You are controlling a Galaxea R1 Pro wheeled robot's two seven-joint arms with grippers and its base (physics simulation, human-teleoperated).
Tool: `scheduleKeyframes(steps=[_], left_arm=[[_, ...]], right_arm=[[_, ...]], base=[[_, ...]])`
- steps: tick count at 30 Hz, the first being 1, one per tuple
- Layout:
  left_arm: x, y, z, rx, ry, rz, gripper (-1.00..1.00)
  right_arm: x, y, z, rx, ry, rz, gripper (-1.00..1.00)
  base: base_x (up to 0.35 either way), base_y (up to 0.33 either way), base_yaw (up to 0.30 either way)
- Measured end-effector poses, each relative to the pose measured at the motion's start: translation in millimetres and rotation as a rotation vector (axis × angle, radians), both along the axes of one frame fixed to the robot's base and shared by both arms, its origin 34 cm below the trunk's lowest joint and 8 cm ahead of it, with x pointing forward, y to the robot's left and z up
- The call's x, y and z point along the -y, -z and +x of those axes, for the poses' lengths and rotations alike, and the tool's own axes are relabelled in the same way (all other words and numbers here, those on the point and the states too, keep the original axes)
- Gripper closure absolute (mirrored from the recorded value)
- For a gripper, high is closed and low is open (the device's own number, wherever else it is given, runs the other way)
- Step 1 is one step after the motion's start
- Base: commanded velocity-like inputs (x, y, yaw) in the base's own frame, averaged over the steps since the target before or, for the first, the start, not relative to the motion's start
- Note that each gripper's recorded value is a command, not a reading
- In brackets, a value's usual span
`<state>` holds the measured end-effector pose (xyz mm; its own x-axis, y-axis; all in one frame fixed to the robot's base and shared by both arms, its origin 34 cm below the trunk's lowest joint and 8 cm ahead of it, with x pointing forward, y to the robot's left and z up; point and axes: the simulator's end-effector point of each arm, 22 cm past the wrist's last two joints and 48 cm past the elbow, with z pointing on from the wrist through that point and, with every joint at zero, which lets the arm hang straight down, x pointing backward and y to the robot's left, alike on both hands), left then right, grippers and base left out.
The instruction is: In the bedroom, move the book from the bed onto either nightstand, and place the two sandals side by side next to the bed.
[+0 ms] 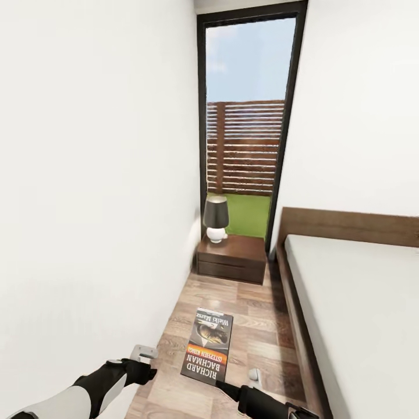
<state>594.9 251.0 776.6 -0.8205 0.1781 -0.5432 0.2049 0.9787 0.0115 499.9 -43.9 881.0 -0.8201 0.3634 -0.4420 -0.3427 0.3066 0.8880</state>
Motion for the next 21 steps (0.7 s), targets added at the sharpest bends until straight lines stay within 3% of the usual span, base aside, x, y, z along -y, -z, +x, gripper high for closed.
scheduleKeyframes(steps=[21], left_arm=[[0.9,3.2,-6.1,-0.007,0.002,0.000,-1.00]], right_arm=[[-0.1,-1.6,0.6,0.004,0.000,0.000,1.00]], base=[[0.318,-0.068,-0.031]])
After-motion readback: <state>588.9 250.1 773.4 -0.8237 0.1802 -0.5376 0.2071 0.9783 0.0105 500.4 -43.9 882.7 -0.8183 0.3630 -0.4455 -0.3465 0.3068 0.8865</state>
